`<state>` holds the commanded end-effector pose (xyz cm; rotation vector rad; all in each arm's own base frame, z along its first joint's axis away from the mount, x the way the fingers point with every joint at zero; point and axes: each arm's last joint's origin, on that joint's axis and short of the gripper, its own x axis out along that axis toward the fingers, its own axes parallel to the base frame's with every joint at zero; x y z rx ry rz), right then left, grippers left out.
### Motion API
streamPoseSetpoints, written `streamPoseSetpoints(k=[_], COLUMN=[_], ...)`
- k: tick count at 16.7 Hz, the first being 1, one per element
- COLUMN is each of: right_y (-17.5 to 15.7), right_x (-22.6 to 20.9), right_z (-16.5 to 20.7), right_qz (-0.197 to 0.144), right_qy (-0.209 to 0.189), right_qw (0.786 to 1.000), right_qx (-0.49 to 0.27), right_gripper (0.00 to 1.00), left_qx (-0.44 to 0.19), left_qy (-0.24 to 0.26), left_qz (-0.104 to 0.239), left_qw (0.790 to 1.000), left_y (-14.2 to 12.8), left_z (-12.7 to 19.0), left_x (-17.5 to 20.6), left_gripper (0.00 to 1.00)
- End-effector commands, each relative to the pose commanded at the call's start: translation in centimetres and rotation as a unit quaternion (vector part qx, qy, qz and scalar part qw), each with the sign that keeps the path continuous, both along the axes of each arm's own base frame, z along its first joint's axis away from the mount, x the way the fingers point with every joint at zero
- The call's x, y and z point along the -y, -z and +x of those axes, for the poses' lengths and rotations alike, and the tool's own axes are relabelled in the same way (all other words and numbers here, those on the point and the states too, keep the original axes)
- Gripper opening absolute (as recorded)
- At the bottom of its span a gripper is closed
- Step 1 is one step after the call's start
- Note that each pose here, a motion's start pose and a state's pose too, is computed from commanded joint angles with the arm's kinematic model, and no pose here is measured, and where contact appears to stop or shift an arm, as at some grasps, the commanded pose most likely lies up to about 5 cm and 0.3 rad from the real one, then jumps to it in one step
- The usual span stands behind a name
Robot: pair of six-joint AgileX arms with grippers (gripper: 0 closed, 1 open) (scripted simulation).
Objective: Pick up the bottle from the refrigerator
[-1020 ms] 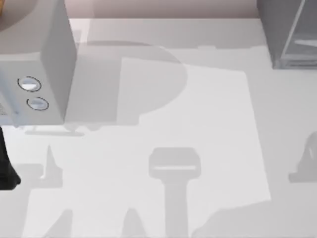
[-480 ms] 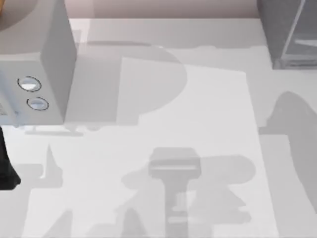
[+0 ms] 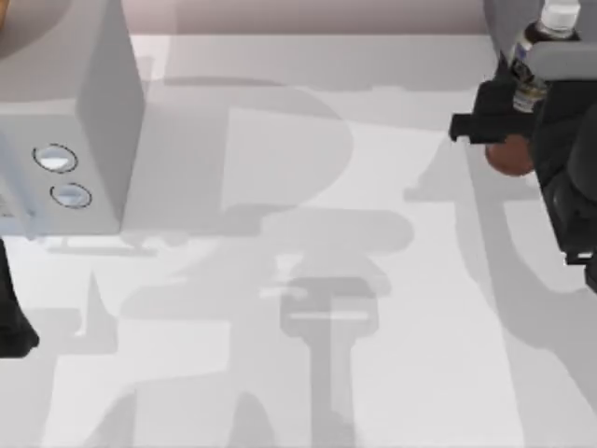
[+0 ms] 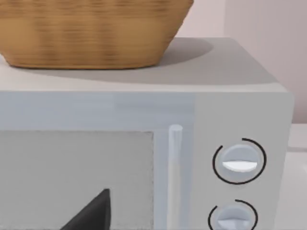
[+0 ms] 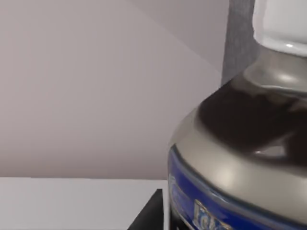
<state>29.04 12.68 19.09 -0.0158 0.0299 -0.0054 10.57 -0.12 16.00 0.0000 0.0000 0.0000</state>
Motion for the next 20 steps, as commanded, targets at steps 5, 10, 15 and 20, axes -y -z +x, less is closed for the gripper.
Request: streamPoseSetpoints(k=[5, 10, 15, 20], right_y=[3.5, 4.0, 4.6, 7.0], right_x=[-4.0, -4.7, -4.6, -4.8], right_z=[2.4, 2.7, 3.5, 6.5], right_qz=[0.004, 0.007, 0.006, 0.007], right_qy=[-0.002, -0.002, -0.001, -0.002], right_qw=[1.000, 1.000, 1.000, 1.000], right_qx=[0.008, 0.012, 0.010, 0.012], right_gripper=[0.00, 0.00, 0.00, 0.00], left_qx=[0.000, 0.000, 0.000, 0.000], left_qy=[0.000, 0.000, 0.000, 0.000], left_qz=[0.000, 0.000, 0.000, 0.000], left_qw=[1.000, 1.000, 1.000, 1.000], left_y=[0.0, 0.0, 0.0, 0.0], left_z=[0.0, 0.0, 0.0, 0.0], left_x=[0.0, 0.0, 0.0, 0.0], left_gripper=[1.00, 1.00, 1.00, 1.00])
